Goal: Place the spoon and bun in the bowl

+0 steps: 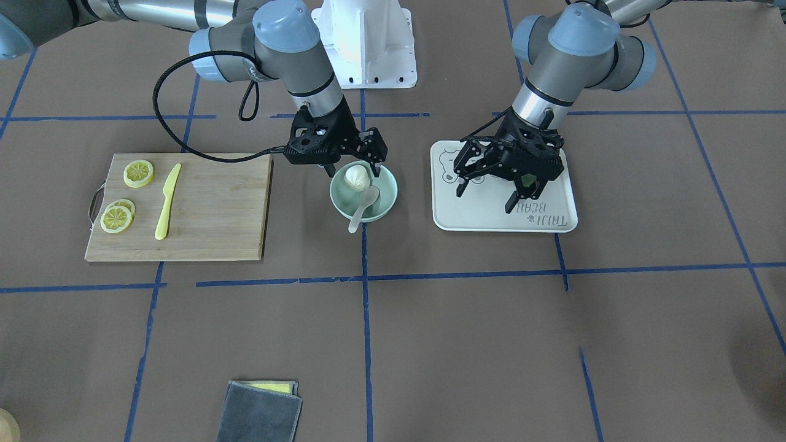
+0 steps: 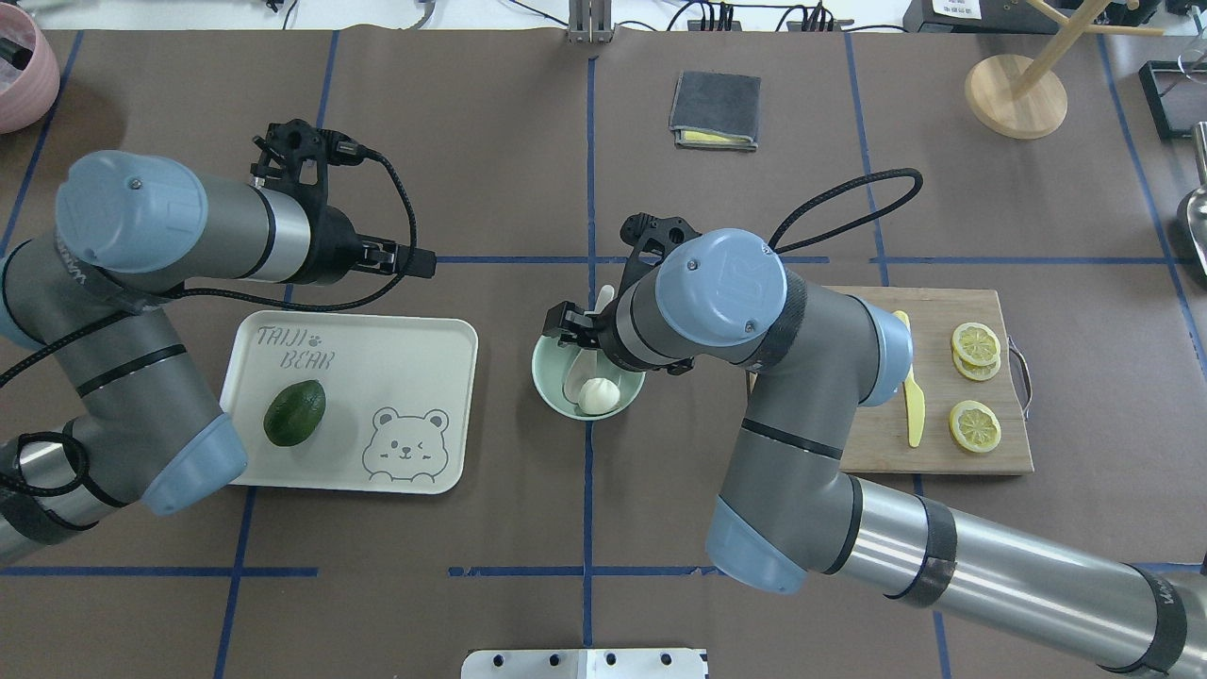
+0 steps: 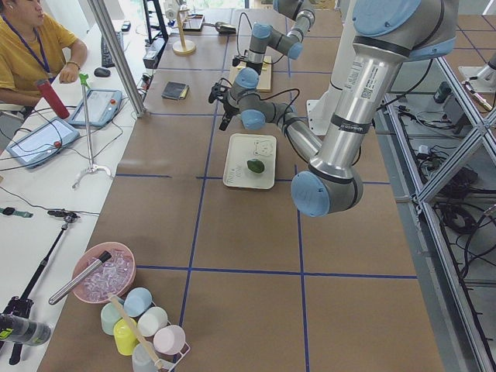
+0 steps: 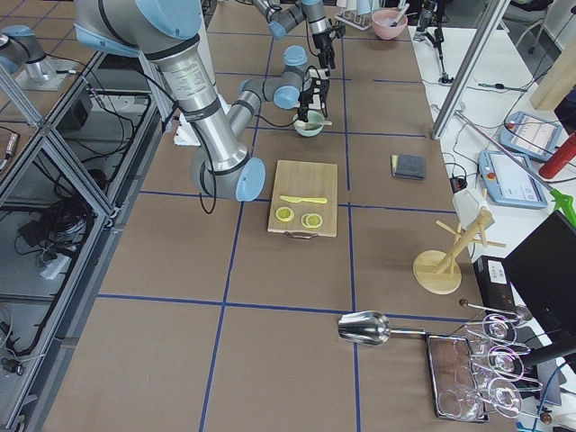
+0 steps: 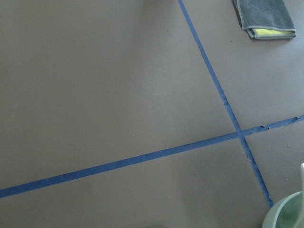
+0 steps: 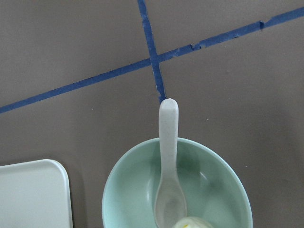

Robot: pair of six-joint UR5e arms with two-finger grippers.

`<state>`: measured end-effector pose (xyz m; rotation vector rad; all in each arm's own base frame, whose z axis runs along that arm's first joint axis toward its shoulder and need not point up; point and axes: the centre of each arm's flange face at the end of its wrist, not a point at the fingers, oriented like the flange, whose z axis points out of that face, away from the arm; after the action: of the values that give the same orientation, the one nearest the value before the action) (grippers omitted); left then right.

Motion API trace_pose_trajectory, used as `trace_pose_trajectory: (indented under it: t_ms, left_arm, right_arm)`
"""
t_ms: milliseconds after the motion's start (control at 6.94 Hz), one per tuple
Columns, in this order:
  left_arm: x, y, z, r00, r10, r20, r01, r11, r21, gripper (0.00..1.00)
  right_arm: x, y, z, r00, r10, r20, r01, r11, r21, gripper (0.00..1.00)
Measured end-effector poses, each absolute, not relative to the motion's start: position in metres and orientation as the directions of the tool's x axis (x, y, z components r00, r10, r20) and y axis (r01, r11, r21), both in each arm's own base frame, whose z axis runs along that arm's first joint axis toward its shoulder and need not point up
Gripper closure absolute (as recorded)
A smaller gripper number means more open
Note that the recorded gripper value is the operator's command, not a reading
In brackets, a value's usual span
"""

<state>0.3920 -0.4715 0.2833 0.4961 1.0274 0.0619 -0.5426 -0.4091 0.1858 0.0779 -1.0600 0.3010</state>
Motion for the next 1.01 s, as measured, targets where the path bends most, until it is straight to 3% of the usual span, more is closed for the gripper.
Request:
trace_pose_trajectory:
  t_ms: [288, 720, 1008]
  left_arm:
    - [0.363, -0.471, 0.319, 0.577, 0.318, -0.753, 0.137, 0.871, 0.472, 0.01]
    - [0.275, -0.495, 0.397, 0.627, 0.457, -0.632, -0.046, 0.831, 0.555, 0.01]
    - [0.182, -0.505, 0.459, 0.628, 0.535, -0.565, -0.153, 0.796, 0.585, 0.01]
  right_arm:
    - [-0.491, -0.435, 0.234, 0.490, 0.218, 0.844, -0.281, 0.956, -0.084, 0.00]
    - [-0.306, -0.498, 0.381, 0.621, 0.069, 0.781, -0.134, 0.991, 0.019, 0.00]
    - [-0.167, -0.501, 0.477, 0.664, -0.054, 0.746, -0.036, 0.994, 0.104, 0.00]
